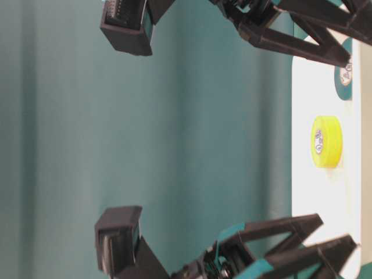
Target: Put the tape alternately from left to right into the white case.
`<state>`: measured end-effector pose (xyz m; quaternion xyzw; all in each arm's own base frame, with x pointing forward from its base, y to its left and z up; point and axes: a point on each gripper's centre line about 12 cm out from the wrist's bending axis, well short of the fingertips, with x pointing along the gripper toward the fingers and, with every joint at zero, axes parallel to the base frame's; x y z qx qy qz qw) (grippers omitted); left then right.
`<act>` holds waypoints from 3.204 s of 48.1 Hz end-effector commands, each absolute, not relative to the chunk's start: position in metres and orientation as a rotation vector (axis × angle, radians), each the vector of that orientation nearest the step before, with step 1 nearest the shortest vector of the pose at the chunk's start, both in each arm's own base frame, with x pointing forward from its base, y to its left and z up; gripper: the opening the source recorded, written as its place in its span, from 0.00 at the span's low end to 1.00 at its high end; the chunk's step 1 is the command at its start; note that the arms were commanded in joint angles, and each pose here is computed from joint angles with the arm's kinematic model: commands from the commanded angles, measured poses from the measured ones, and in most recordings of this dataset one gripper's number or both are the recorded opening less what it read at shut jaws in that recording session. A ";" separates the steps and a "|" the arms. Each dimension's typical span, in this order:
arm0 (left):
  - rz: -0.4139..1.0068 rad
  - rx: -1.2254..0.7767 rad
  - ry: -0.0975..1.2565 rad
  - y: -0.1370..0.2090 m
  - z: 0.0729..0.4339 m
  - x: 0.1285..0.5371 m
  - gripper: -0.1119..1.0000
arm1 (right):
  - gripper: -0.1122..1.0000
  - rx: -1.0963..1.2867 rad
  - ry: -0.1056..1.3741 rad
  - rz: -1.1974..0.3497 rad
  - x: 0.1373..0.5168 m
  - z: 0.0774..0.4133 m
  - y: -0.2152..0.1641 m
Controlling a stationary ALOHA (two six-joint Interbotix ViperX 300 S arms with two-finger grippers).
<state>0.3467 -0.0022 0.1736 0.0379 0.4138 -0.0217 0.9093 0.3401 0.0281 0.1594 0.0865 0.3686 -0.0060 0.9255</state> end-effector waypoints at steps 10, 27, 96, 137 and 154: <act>-0.062 0.060 0.806 -0.014 0.182 0.335 0.88 | 0.83 0.178 0.724 -0.008 0.345 0.168 0.028; -0.080 0.066 0.736 -0.021 0.180 0.327 0.88 | 0.83 0.178 0.726 -0.008 0.344 0.168 0.028; -0.079 0.064 0.747 -0.021 0.176 0.324 0.88 | 0.83 0.159 0.770 0.030 0.389 0.148 0.051; -0.077 0.062 0.749 -0.020 0.175 0.323 0.88 | 0.83 0.155 0.854 0.014 0.408 0.109 0.052; -0.078 0.057 0.746 -0.021 0.176 0.324 0.88 | 0.82 0.165 0.870 0.000 0.409 0.103 0.049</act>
